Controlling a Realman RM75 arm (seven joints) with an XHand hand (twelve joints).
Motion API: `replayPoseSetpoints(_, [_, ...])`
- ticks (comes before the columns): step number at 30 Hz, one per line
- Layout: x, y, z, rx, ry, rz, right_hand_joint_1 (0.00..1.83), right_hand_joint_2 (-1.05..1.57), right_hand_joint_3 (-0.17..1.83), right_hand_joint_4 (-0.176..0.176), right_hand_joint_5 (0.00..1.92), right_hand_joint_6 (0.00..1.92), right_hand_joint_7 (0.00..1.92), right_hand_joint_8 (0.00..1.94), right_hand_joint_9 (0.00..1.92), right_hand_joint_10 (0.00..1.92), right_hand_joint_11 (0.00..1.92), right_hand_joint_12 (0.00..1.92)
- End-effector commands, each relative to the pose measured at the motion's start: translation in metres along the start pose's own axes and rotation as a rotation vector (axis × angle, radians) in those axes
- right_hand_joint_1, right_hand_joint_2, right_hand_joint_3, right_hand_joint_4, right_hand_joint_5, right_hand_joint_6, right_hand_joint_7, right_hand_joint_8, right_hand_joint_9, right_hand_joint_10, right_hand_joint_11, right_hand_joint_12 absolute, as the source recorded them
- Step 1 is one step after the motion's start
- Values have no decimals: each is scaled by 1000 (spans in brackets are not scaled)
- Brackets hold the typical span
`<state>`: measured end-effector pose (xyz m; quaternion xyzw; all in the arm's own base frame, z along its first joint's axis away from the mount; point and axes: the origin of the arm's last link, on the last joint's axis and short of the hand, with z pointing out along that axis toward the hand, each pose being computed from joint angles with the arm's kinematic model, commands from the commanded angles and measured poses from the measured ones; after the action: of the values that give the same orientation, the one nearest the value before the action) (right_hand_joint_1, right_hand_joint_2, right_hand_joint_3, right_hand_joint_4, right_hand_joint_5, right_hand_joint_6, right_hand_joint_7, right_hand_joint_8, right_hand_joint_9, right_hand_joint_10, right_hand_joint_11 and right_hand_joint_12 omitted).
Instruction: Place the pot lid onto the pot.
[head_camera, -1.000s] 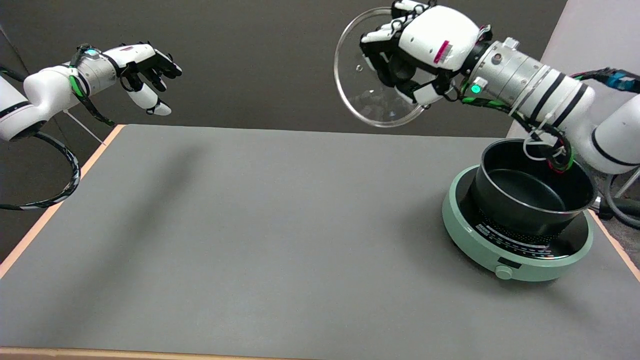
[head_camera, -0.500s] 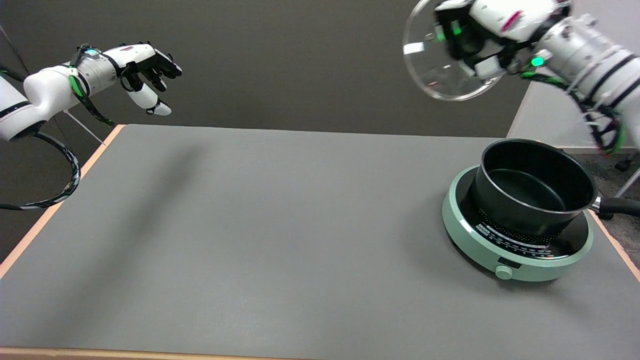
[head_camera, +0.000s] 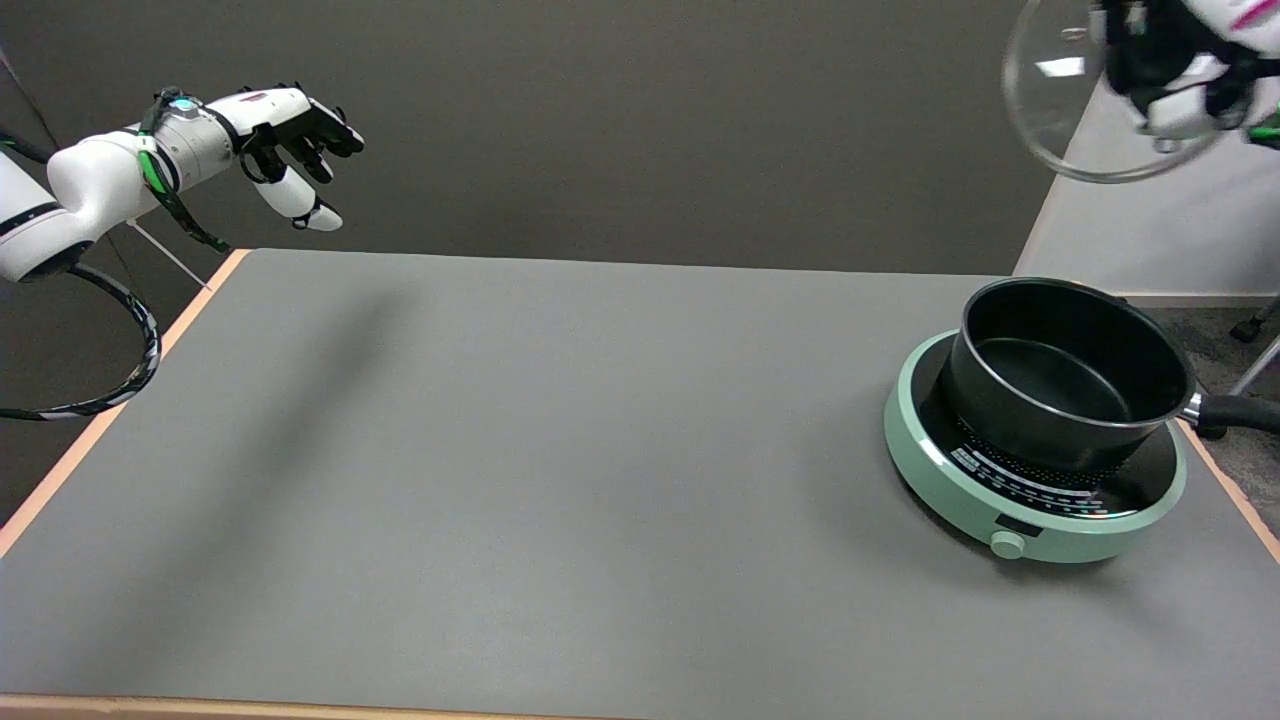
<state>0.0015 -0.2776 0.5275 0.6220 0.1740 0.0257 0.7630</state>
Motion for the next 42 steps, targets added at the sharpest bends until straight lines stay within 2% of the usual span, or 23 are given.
replayPoseSetpoints(1, [17, 81, -69, -393, 43, 57, 1502, 1046, 913, 176, 447, 1718, 632, 1807, 654, 1921, 52, 1921])
replayPoseSetpoints(4, [18, 81, -69, -394, 86, 198, 1497, 1075, 864, 176, 436, 1713, 619, 1802, 613, 1921, -1, 1921])
replayPoseSetpoints(5, [18, 81, -69, -394, 98, 240, 1502, 991, 1065, 176, 449, 1659, 627, 1804, 582, 1921, -1, 1921])
replayPoseSetpoints(6, [19, 81, -69, -393, 114, 303, 1498, 1068, 887, 176, 437, 1706, 616, 1804, 604, 1921, -1, 1921])
replayPoseSetpoints(11, [19, 83, -70, -388, 155, 494, 1498, 1081, 855, 176, 435, 1713, 610, 1805, 602, 1921, -1, 1921])
replayPoseSetpoints(13, [18, 84, -71, -387, 167, 561, 1497, 980, 1059, 176, 451, 1654, 623, 1797, 582, 1921, -1, 1921])
replayPoseSetpoints(15, [17, 85, -71, -388, 173, 602, 1499, 1080, 844, 176, 436, 1716, 610, 1798, 611, 1921, 0, 1921])
replayPoseSetpoints(21, [10, 92, -79, -418, 162, 645, 1506, 1070, 873, 176, 447, 1709, 622, 1805, 639, 1921, 7, 1921])
replayPoseSetpoints(26, [-5, 101, -83, -405, 136, 835, 1504, 1073, 866, 176, 444, 1709, 622, 1812, 638, 1921, 7, 1921])
replayPoseSetpoints(37, [-17, 102, -87, -357, 83, 832, 1508, 1075, 864, 176, 445, 1697, 606, 1816, 625, 1921, 2, 1921])
replayPoseSetpoints(39, [-19, 95, -86, -335, 64, 831, 1503, 1036, 900, 176, 441, 1669, 615, 1815, 627, 1921, 78, 1921])
replayPoseSetpoints(42, [-28, 87, -86, -316, 15, 825, 1492, 1069, 834, 176, 474, 1649, 625, 1793, 630, 1921, 148, 1921])
